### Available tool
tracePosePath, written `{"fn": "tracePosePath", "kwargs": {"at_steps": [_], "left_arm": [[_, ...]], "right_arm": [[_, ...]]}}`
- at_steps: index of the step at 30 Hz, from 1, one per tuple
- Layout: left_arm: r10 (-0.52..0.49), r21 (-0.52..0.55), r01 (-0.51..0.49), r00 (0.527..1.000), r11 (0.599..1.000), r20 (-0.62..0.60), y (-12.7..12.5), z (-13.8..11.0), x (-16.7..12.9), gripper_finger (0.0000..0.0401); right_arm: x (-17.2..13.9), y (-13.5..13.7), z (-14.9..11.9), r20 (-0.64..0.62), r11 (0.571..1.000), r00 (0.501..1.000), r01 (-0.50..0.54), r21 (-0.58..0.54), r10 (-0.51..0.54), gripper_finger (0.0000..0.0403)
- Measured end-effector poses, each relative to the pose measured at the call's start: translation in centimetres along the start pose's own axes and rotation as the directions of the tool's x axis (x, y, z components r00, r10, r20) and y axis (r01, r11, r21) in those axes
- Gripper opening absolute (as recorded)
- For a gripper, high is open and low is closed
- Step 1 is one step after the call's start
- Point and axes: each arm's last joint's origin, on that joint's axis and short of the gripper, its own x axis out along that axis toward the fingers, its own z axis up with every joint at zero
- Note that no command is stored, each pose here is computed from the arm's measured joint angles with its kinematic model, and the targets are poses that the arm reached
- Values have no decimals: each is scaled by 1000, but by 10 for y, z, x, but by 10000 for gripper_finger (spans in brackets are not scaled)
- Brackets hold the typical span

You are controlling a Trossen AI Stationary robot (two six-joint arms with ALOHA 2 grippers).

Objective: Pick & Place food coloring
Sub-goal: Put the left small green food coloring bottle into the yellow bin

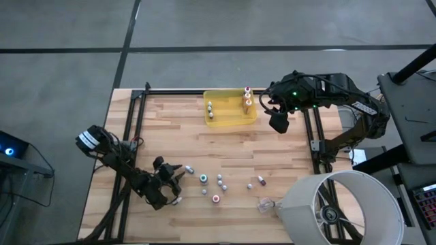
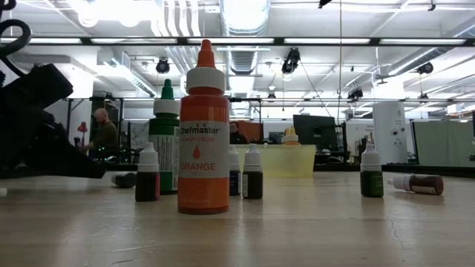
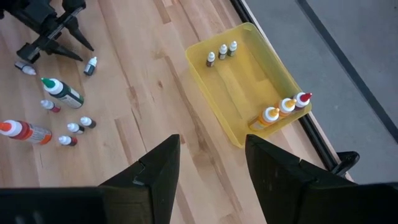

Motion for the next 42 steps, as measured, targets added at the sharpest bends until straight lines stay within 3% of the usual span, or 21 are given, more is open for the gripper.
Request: {"fn": "tracePosePath", "kwargs": {"at_steps": [9,42], "left_arm": [[3,55,-1,999,999,-32,8,-4,1,139],[-169,168,183,981,969,-92,26,12,16,139]], "right_arm": [[0,0,0,0,1000,1000,0,1,0,173],[0,0,3,29,1000,1000,-6,6,6,173]]}}
